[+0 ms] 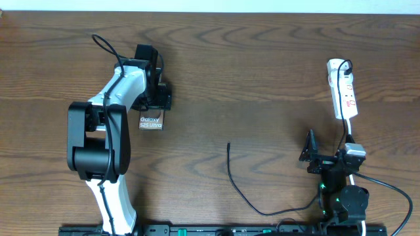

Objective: Plug charger to phone and switch on socket
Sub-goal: 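Close the left gripper on the phone's sides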

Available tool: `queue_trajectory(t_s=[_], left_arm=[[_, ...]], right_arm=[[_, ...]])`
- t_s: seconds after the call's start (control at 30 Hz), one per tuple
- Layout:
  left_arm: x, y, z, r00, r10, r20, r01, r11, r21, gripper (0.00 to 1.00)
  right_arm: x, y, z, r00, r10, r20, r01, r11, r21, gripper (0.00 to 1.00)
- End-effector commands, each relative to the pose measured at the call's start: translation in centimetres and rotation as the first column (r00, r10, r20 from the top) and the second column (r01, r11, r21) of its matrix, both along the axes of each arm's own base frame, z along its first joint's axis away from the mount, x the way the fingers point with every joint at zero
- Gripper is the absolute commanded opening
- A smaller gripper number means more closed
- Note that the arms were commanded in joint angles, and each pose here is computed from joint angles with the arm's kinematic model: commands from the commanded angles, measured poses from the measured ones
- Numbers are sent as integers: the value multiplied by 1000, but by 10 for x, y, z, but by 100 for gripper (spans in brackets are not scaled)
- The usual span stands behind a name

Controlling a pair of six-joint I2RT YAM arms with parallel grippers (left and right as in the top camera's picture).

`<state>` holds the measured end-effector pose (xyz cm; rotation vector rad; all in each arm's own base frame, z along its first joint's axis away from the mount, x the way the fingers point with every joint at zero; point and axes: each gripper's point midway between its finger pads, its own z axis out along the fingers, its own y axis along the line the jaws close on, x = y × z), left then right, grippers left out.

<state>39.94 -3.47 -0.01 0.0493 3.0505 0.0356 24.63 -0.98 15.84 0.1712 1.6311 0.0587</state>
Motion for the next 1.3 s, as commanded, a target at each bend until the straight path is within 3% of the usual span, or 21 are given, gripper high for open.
queue_trajectory(t_s=[0.0, 1.27], left_arm=[[-6, 4, -10, 1000, -1, -28, 1, 1000, 12, 87], [-5, 4, -10, 1000, -1, -25, 1, 1000, 12, 75]], right_arm=[[0, 0, 0, 1000, -4, 1, 4, 1000, -9, 99], [0, 0, 0, 1000, -4, 1, 4, 1000, -9, 99]])
